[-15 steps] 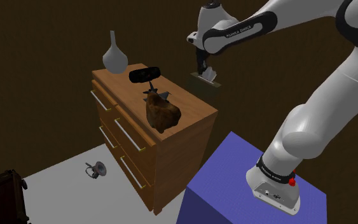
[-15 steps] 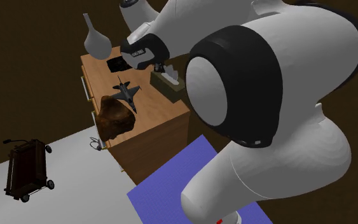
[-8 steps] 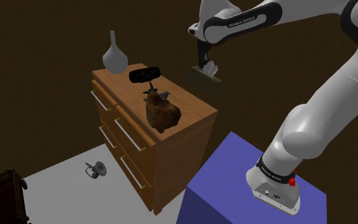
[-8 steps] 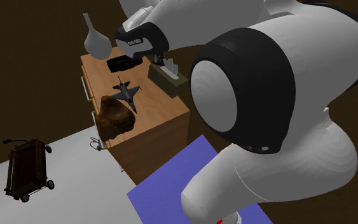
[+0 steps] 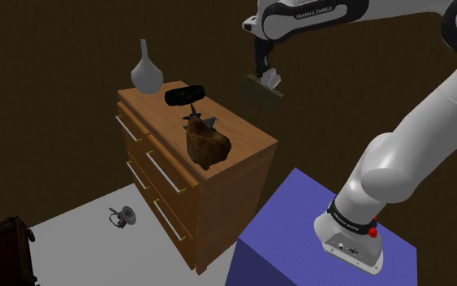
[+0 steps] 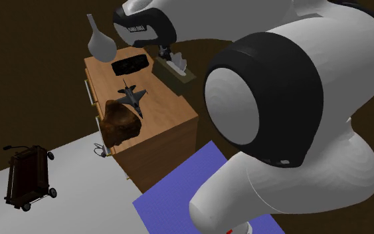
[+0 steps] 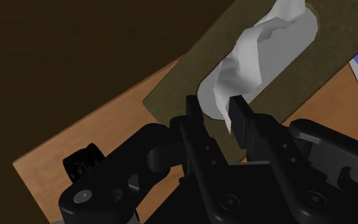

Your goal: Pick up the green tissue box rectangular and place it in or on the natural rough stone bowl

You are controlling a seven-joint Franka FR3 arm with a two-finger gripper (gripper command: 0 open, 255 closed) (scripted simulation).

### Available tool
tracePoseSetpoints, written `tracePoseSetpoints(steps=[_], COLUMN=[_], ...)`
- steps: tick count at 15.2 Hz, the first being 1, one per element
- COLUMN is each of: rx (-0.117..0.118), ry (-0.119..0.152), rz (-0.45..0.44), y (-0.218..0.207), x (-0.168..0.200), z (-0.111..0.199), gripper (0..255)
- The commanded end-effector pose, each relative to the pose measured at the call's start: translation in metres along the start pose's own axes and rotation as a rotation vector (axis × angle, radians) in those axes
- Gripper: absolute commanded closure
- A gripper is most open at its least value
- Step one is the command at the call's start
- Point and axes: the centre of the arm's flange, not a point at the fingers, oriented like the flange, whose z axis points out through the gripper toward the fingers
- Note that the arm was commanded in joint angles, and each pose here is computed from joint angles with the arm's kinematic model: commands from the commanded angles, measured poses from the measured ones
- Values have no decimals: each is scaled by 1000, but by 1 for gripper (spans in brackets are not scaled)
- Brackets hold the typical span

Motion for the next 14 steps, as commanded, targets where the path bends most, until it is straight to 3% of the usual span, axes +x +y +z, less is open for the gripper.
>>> tracePoseSetpoints(steps=[1, 6, 14], rx=[-1, -1, -1], ry=[-1, -1, -1], rz=[0, 0, 0], y=[5, 15, -35], x=[-1, -6, 72], z=[-10, -34, -85], gripper=[255, 255, 255])
